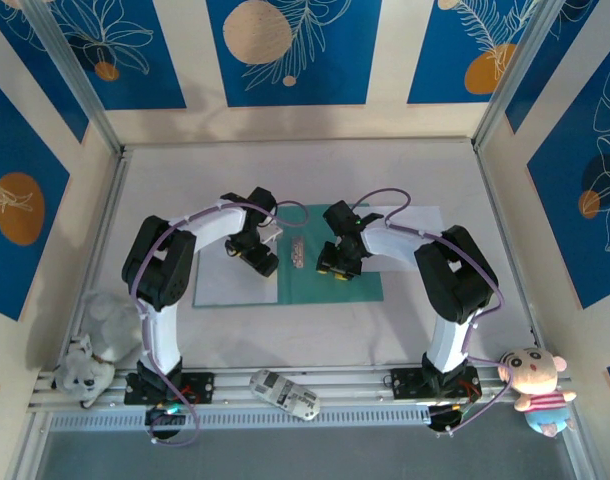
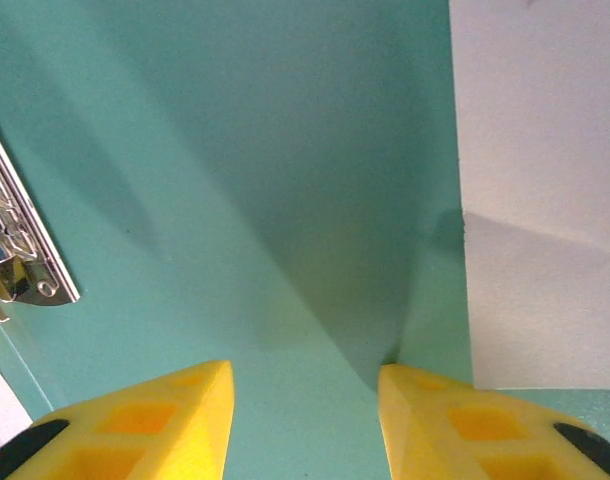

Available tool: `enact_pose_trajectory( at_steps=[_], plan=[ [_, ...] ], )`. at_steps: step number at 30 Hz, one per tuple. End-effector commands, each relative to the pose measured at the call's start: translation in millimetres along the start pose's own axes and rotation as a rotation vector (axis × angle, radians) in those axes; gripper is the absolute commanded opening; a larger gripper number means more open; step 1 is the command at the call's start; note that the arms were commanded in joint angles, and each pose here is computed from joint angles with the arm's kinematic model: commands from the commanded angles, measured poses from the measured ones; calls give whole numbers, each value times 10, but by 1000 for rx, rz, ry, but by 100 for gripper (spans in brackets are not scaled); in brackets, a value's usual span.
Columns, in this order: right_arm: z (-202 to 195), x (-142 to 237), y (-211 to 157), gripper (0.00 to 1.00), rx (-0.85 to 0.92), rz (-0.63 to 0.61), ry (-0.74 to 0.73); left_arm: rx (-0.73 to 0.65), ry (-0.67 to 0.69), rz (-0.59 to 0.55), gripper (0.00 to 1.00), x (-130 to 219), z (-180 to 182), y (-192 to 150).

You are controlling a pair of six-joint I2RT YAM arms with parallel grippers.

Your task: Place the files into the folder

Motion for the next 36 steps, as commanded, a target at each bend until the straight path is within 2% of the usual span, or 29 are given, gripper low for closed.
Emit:
enact_pose_trajectory(
  at_steps=[1,7,14,19,24,29,32,36],
  plan=[
    [-12,-58,-99,44,10,33,6,13,-22,8,89,121,0,-41],
    [196,111,-69,48,52,12,74,48,-31,-82,92,383,28,191],
    [452,546,-9,49,90,-26,169,100,-20,-200,93,864,33,348],
    [460,833,-6,49,92,-64,208,208,-35,-273,93,1106,-48,340],
    [307,999,-39,49,81,-113,202,349,-117,-422,92,1270,-187,278],
    [77,940,-170,48,38,-111,193,413,-230,-509,90,1314,-374,185],
    [-83,813,-285,48,-4,-94,186,431,-218,-503,88,1234,-478,130],
    [-221,617,-419,47,-58,-40,185,472,-204,-439,88,949,-560,61]
  ],
)
Point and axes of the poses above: each hand's point on the last joint's axis, 136 mm out from that joint toward the fingers, its own x axis back along the fingers, its own z axis along the line the jaws close on, y = z × x, the point moved 5 cm from there along x, back along the fingers
